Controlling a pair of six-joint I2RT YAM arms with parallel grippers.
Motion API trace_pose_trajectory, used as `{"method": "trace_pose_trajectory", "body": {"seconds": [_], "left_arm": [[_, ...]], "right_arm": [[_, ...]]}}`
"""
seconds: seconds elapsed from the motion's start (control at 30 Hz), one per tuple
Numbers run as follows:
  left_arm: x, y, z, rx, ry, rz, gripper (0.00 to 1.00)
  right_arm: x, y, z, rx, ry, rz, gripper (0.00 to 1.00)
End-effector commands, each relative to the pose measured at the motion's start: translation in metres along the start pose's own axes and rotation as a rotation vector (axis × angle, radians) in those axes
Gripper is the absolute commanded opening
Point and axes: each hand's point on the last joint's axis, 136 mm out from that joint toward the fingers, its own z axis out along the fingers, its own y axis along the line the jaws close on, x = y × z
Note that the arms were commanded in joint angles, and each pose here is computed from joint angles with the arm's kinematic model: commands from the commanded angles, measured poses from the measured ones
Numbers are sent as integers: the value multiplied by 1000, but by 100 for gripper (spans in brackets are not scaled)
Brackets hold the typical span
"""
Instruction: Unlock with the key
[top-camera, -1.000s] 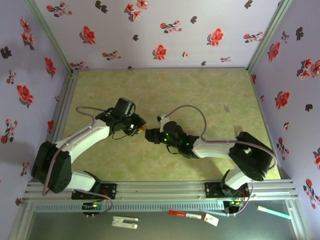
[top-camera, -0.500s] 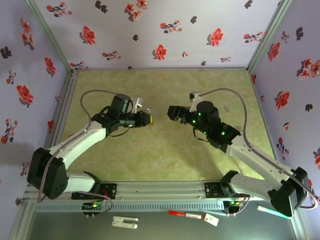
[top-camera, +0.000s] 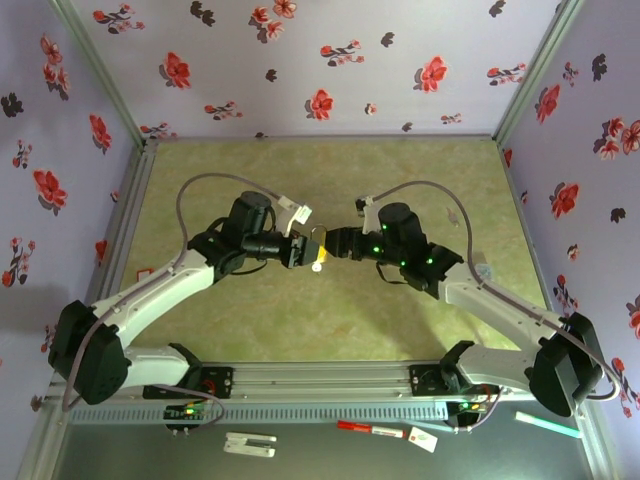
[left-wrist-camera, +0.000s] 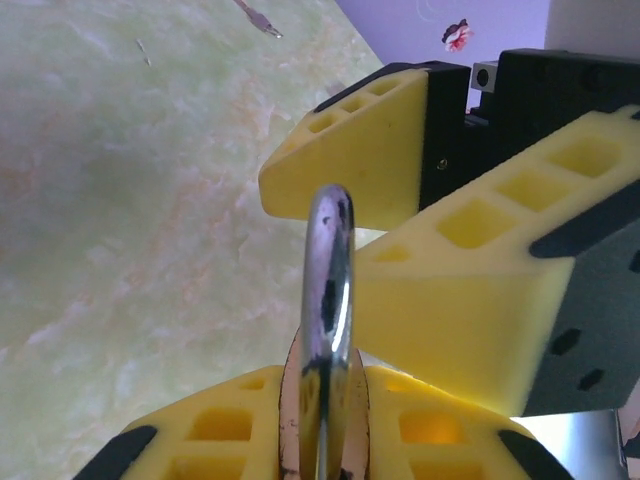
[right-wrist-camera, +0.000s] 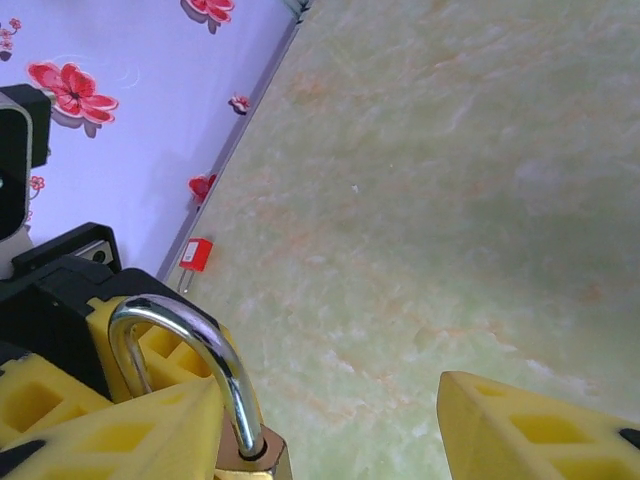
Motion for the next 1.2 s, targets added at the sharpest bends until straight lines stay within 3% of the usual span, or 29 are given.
{"method": "trace_pose_trajectory", "body": {"seconds": [0.0,0.37,0.6,0.73,1.03,1.07,1.13,1.17], "left_arm": [[-29,-34,-13,92,-83,117,0],[-21,-40,-5,106,-44,136,0],[-16,-40,-3,107,-30,143,0],[-11,-37,0,100,-11,145,0],[-10,-24,1,21,-20,149,0],[-12,-20,1,1,-22,140,6],[-14,-13,-2,-42,-22,107,56],[-16,-10,-4,-59,-26,89,73]], "right_arm": [[-7,12,1,-69,-33,-9,56],[-11,9,6,-64,-50,7,45],[-10,3,9,-52,-46,30,21],[-13,3,8,-51,-52,39,0],[-20,0,-3,-3,-87,31,0],[-21,0,-5,1,-93,29,0],[-22,-2,-7,19,-102,28,0],[-23,-3,-9,31,-105,26,0]]}}
